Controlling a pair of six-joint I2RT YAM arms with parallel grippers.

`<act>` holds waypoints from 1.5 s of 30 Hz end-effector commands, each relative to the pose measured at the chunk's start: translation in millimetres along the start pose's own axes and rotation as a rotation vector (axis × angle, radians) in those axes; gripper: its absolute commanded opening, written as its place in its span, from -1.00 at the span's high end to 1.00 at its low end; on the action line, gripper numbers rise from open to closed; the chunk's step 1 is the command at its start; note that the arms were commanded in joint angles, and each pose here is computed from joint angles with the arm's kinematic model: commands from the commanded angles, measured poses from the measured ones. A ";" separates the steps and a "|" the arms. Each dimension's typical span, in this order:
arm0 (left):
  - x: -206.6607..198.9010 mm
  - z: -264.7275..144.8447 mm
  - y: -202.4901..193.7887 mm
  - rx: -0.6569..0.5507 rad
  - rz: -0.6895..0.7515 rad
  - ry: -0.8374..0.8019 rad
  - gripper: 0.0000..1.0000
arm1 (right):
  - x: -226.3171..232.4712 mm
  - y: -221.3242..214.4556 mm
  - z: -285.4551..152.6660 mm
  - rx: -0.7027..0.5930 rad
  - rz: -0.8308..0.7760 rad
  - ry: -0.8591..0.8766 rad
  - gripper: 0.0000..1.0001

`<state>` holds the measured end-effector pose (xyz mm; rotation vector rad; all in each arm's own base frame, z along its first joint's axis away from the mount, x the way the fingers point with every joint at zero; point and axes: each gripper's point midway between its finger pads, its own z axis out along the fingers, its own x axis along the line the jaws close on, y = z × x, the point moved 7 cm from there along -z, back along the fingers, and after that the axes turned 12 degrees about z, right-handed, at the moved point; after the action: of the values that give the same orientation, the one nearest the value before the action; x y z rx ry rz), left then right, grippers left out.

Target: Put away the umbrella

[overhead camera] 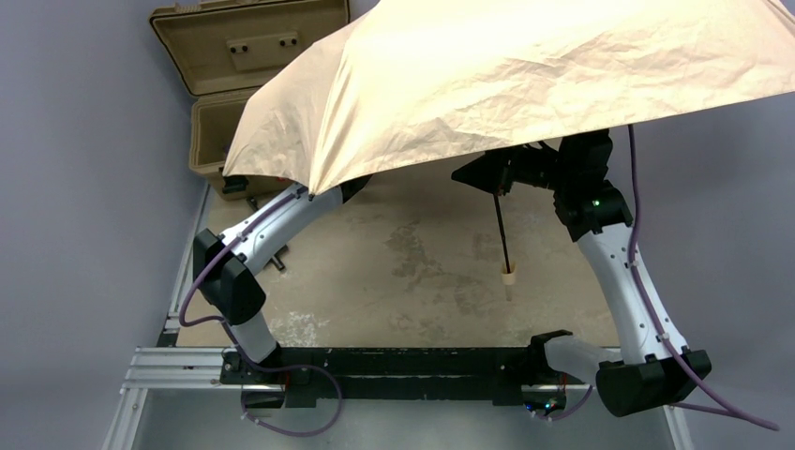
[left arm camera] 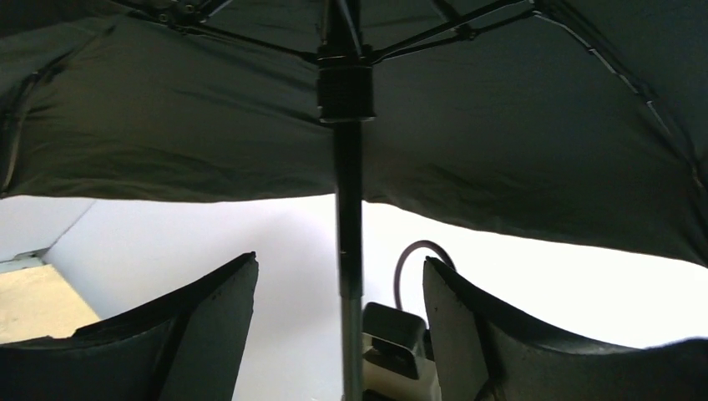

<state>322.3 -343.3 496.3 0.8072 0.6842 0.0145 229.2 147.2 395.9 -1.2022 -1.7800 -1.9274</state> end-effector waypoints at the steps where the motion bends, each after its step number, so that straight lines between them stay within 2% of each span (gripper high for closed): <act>1: -22.8 0.6 14.5 -0.053 -0.053 -0.121 -0.34 | 12.3 9.7 -2.3 -0.039 -0.141 0.036 1.00; 3: -22.5 3.0 13.3 -0.045 -0.057 -0.120 -0.22 | 12.5 8.5 -1.7 -0.036 -0.145 0.036 1.00; 14: -25.7 8.9 0.5 0.029 -0.076 -0.120 0.08 | 8.5 6.8 -1.5 -0.037 -0.163 0.014 1.00; 18: -25.8 7.4 -1.7 0.042 -0.076 -0.123 0.47 | 8.1 7.8 -1.8 -0.042 -0.173 0.003 1.00; 20: -27.1 6.1 -0.7 0.043 -0.074 -0.124 1.00 | 8.1 8.6 -2.6 -0.048 -0.181 -0.006 1.00; 24: -27.5 -2.8 3.3 0.028 -0.055 -0.090 1.00 | 7.9 10.6 -4.7 -0.064 -0.227 -0.027 0.98; 28: -35.5 -15.1 6.5 -0.002 -0.029 -0.024 1.00 | 15.3 13.6 -5.2 -0.037 -0.323 0.035 0.31; 31: -41.9 -21.6 5.3 -0.015 -0.047 0.000 1.00 | 23.8 23.6 -1.6 -0.019 -0.354 0.097 0.05; 36: -51.5 -36.2 17.7 -0.063 -0.028 0.008 1.00 | 24.0 34.7 9.0 0.016 -0.300 0.158 0.03; 45: -71.5 -50.5 29.9 -0.028 -0.016 -0.067 1.00 | 29.2 45.6 14.9 0.032 -0.250 0.205 0.04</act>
<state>272.9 -334.1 480.1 0.8798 0.7814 -0.0097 252.3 159.9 425.1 -0.8666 -1.9337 -2.0162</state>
